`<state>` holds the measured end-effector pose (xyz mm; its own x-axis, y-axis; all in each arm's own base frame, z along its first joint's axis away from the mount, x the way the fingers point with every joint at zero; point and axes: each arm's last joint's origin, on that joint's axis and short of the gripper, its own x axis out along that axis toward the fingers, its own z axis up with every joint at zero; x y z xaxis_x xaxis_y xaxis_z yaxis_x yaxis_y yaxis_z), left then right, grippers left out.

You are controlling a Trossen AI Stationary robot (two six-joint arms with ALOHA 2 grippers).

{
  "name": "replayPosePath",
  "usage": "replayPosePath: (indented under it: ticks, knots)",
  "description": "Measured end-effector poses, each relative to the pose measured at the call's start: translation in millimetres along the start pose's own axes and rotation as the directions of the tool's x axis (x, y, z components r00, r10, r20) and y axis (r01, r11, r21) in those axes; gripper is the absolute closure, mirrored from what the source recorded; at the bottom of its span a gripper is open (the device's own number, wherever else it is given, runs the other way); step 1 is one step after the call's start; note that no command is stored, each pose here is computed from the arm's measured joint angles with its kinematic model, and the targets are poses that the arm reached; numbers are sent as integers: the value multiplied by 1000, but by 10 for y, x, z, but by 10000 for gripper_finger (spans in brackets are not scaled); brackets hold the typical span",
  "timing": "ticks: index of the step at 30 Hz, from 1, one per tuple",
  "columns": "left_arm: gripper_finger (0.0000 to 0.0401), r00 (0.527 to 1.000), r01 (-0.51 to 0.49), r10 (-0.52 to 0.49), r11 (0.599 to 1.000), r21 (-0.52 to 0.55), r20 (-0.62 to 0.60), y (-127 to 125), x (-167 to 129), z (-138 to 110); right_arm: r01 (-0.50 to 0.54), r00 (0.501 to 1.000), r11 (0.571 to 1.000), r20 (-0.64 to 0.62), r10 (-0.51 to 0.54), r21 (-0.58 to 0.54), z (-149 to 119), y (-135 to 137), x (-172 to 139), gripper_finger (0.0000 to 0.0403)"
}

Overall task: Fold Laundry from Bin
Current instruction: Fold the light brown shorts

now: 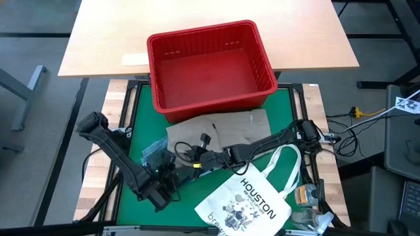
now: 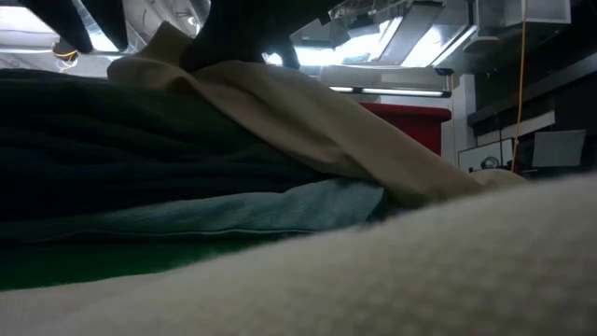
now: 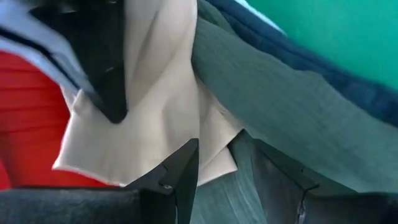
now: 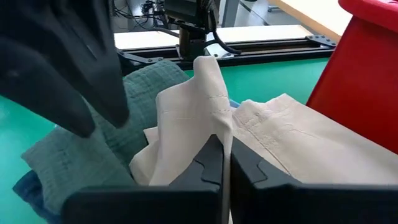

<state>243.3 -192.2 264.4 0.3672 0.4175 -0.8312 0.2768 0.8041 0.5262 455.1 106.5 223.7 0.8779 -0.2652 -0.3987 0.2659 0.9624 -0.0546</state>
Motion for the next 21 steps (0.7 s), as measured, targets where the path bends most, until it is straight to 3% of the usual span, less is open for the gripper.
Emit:
replayPosePath:
  ticks: [9, 21]
  knots:
    - [262, 990, -57, 73, 990, 132, -119, -170, 240, 23, -9, 1000, 1000, 1, 9, 1, 2, 4, -1, 399]
    - [262, 969, -107, 137, 983, 151, -208, -149, 555, -128, -19, 1000, 1000, 1, 19, 1, 6, 10, -7, 401]
